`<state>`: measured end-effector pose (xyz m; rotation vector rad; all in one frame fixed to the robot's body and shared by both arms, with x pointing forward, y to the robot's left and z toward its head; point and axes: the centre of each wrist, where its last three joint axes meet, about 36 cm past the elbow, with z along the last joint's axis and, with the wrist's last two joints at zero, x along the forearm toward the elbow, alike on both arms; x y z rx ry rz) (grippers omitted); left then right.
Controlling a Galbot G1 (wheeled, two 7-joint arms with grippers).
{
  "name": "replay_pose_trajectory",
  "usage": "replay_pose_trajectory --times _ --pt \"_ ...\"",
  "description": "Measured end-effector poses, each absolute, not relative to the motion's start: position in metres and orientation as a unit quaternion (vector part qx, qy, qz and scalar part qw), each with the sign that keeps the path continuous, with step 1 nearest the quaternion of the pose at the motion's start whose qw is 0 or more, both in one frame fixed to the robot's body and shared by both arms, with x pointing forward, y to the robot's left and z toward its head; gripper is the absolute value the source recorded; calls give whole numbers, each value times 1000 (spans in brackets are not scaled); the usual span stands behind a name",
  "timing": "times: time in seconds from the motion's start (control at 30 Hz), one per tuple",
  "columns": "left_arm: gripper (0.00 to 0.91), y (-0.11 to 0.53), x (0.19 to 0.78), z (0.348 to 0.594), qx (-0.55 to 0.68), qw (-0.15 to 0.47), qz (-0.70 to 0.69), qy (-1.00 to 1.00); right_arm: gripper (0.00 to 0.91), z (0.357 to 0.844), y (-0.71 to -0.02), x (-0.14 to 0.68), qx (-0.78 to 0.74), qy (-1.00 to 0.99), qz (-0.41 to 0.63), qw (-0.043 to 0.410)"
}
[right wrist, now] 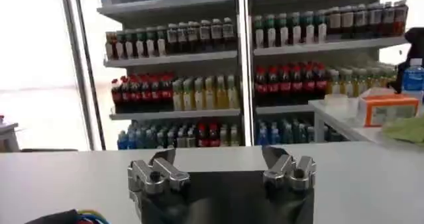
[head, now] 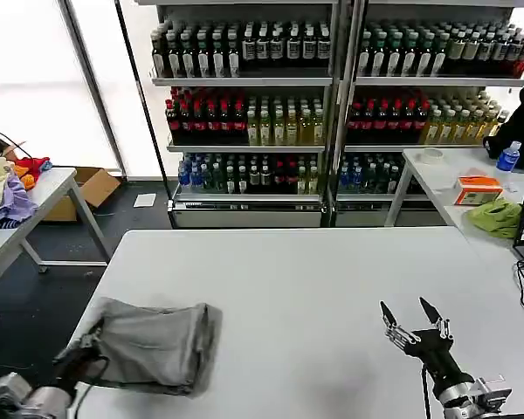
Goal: Fold and organize the clothes.
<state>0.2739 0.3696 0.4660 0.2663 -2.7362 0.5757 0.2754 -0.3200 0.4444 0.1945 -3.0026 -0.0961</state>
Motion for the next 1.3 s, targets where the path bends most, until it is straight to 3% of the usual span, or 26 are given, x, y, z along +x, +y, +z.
replay_pose_trajectory --times 0.3,0.57,0.8,1.17,1.23,1.27,1.3 --pt "10 397 273 529 89 131 184 -970 907 444 -320 272 61 -996 -36 62" --pt "10 348 266 546 54 139 187 -971 907 441 -321 269 56 -996 -37 62" --pt "10 265 263 525 1 190 213 -958 907 445 -312 269 62 -995 -40 60" --pt "40 125 325 453 -65 268 311 -910 907 447 -294 256 78 -992 -41 88" --pt "353 106 340 444 -70 273 314 -907 907 445 -290 255 82 -991 -43 100" --pt "705 98 347 440 -74 276 315 -905 907 444 -288 255 85 -990 -44 106" --pt "907 91 353 437 -77 279 315 -904 907 444 -286 255 86 -989 -46 112"
